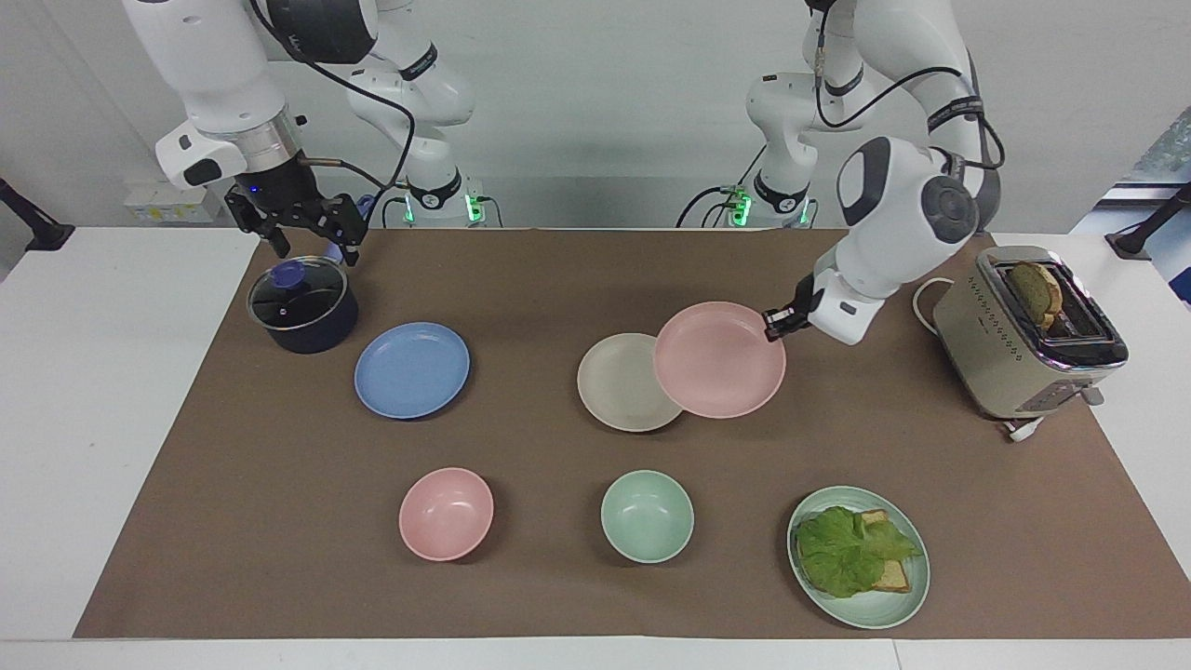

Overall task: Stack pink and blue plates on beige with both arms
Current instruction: 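Carry the pink plate onto the beige plate and release it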

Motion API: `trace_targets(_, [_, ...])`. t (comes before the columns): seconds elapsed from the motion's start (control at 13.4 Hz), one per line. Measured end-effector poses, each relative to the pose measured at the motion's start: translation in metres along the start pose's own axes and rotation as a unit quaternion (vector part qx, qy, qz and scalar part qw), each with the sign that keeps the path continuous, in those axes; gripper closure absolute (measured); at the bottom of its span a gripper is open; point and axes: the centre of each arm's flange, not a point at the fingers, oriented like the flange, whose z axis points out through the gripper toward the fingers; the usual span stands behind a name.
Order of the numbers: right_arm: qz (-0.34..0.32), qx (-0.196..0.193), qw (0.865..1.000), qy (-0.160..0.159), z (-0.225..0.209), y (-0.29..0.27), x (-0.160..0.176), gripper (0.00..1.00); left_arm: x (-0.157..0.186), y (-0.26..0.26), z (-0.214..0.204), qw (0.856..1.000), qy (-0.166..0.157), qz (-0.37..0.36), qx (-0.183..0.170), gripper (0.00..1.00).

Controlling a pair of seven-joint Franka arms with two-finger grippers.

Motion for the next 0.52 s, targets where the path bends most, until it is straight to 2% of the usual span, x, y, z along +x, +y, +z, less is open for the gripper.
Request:
trace_targets(0.22, [0.000, 0.000, 1.000, 0.003, -0.001, 0.000, 0.000, 0.00, -0.009, 0.021, 0.034, 1.000, 0.018, 0.020, -0.004, 0.95])
trace_targets(0.45, [0.000, 0.000, 1.000, 0.003, -0.001, 0.000, 0.000, 0.00, -0.012, 0.027, 0.037, 0.999, 0.026, 0.026, -0.007, 0.67])
trace_targets(0.52, [0.000, 0.000, 1.000, 0.003, -0.001, 0.000, 0.000, 0.00, -0.011, 0.025, 0.037, 0.999, 0.027, 0.024, -0.007, 0.54])
